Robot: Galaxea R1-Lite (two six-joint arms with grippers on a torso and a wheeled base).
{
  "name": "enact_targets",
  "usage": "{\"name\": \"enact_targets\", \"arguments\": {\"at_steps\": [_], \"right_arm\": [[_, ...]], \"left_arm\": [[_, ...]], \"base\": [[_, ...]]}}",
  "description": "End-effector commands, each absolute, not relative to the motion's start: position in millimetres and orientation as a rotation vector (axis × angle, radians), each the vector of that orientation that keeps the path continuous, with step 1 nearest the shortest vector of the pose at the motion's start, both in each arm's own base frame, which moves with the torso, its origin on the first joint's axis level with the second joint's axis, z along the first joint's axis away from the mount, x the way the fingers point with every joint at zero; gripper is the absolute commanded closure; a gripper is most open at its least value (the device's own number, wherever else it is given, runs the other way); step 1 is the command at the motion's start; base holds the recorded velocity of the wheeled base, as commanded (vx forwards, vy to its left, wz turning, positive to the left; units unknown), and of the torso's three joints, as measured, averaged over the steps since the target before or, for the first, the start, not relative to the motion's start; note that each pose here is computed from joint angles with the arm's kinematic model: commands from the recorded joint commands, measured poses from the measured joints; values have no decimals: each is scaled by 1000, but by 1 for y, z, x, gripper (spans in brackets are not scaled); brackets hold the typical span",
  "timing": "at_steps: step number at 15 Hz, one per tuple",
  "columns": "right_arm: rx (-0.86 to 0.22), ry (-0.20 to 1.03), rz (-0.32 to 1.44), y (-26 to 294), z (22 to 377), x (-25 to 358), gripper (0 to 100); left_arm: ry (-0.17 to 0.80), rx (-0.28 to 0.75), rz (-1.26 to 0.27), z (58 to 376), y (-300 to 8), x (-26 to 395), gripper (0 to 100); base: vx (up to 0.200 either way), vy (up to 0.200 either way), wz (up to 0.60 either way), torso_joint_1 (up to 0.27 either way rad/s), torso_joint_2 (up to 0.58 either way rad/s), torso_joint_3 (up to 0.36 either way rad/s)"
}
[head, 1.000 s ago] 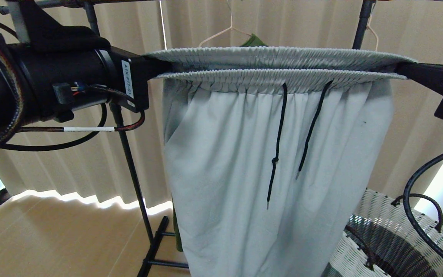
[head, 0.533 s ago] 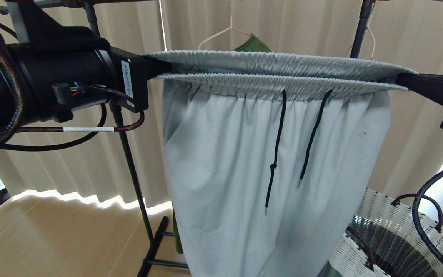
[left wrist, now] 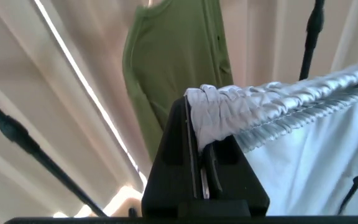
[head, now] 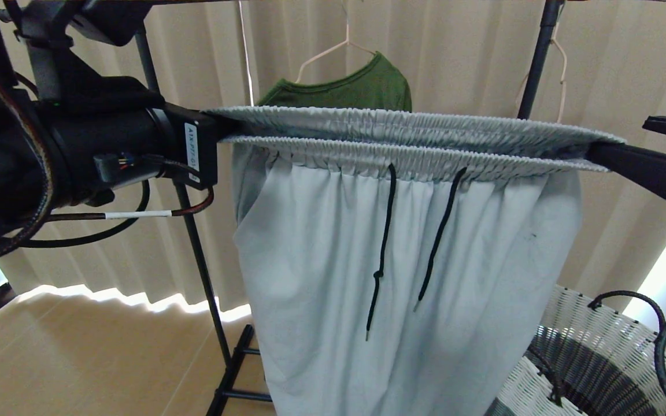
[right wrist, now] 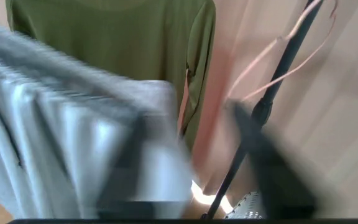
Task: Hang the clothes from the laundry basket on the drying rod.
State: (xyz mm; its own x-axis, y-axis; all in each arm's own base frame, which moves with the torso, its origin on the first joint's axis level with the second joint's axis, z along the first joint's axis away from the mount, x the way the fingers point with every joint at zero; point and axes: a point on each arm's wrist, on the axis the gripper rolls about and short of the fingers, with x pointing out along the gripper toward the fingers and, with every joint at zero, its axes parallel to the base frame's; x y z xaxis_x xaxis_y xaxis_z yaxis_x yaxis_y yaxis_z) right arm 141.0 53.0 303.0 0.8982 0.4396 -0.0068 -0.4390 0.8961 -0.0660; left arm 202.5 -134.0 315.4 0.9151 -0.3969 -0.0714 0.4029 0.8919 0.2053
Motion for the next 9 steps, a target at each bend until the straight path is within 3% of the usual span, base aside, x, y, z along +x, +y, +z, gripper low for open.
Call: {"name": "enact_targets", "arguments": {"at_steps": [1,7,9], "right_arm": [[-64,-40,508,48,302,123,0],[-72,-14,508,48,295,122,0],[-101,12,418,40,287,125,0]], "left_arm": [[33,221,-414,314,-133,202,100],[58,235,-381,306,-131,201,100],[65,239,-347,299,-115,180,100]], "base": [[0,0,0,0,0,0],[0,0,0,0,0,0],[0,0,0,0,0,0]]}}
